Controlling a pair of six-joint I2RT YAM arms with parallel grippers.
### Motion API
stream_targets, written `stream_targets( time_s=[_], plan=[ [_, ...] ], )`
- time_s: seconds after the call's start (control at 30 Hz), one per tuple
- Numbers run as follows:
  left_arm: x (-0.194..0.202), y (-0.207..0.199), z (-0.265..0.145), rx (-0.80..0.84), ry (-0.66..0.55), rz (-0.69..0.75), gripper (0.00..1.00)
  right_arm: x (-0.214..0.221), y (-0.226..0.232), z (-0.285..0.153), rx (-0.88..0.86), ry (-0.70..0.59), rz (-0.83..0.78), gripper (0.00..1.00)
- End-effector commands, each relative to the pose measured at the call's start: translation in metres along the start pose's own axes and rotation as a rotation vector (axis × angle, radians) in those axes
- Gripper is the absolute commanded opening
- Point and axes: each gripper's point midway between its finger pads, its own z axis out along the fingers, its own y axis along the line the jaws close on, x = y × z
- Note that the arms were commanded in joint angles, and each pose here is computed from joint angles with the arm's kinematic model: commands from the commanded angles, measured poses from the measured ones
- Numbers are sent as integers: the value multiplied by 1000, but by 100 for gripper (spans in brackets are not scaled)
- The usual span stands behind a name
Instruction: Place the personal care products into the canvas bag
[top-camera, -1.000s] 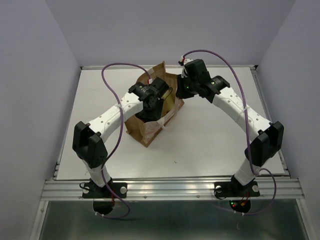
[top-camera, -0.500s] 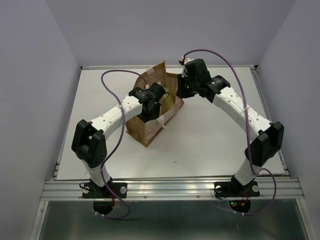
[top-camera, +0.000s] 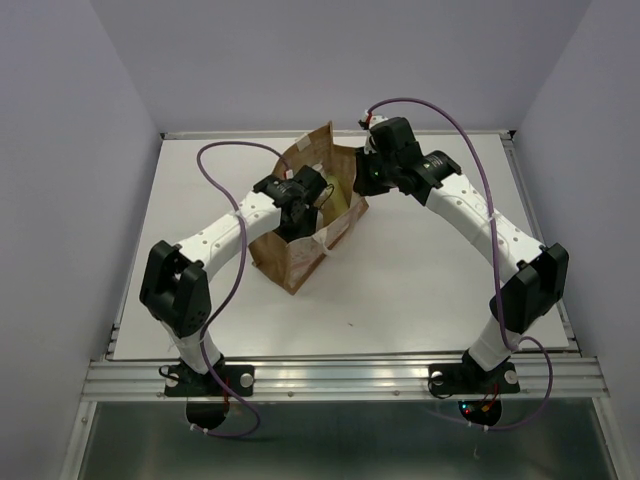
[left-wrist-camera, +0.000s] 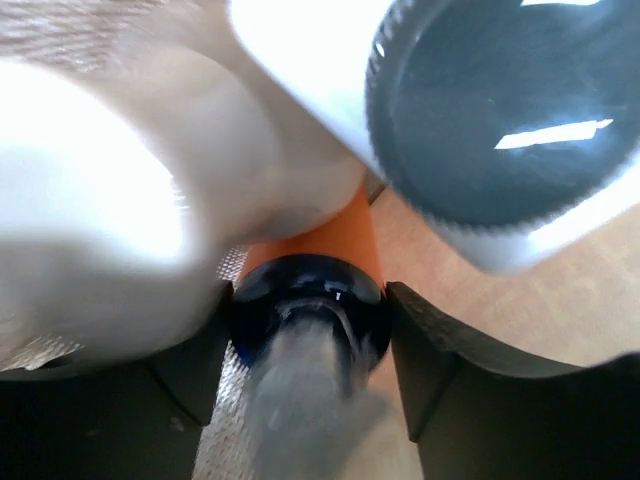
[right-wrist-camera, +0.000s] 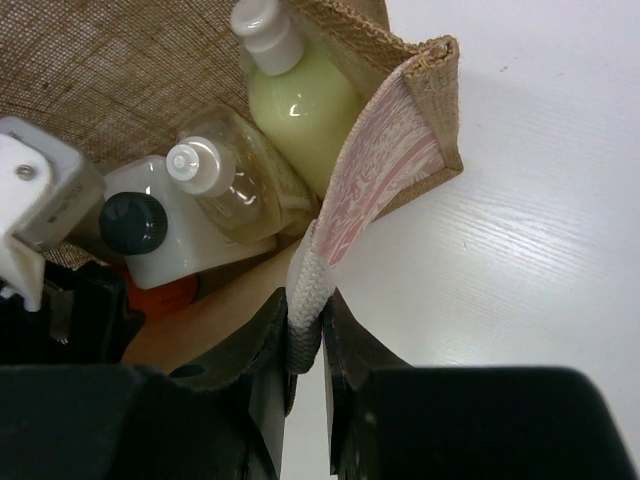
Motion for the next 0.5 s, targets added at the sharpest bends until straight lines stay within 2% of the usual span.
stream_targets(
  time_s=[0.0,0.2,0.23,0.27,0.33,0.4,0.47],
  plan=[
    [-21,19,-47,-30,-77,-9,75,-52,11,-35,-45,-187,14,8],
    [-57,19,-101,15,-220,-44,84,-46,10,-28,-37,-169,21,16],
    [-62,19,-110,31,-245,-46,87,-47,10,-29,-38,-170,23,20],
    [-72,17,-125,58,-289,-54,97,-47,10,-28,-36,-170,23,22],
    [-80,13,-145,110,-336,-53,99,-49,11,-28,-37,-173,26,25],
    [-96,13,-173,150,-420,-80,99,-51,10,-27,-34,-181,35,33],
    [-114,15,-205,185,-522,-123,99,-52,10,-27,-32,-186,42,51]
  ],
)
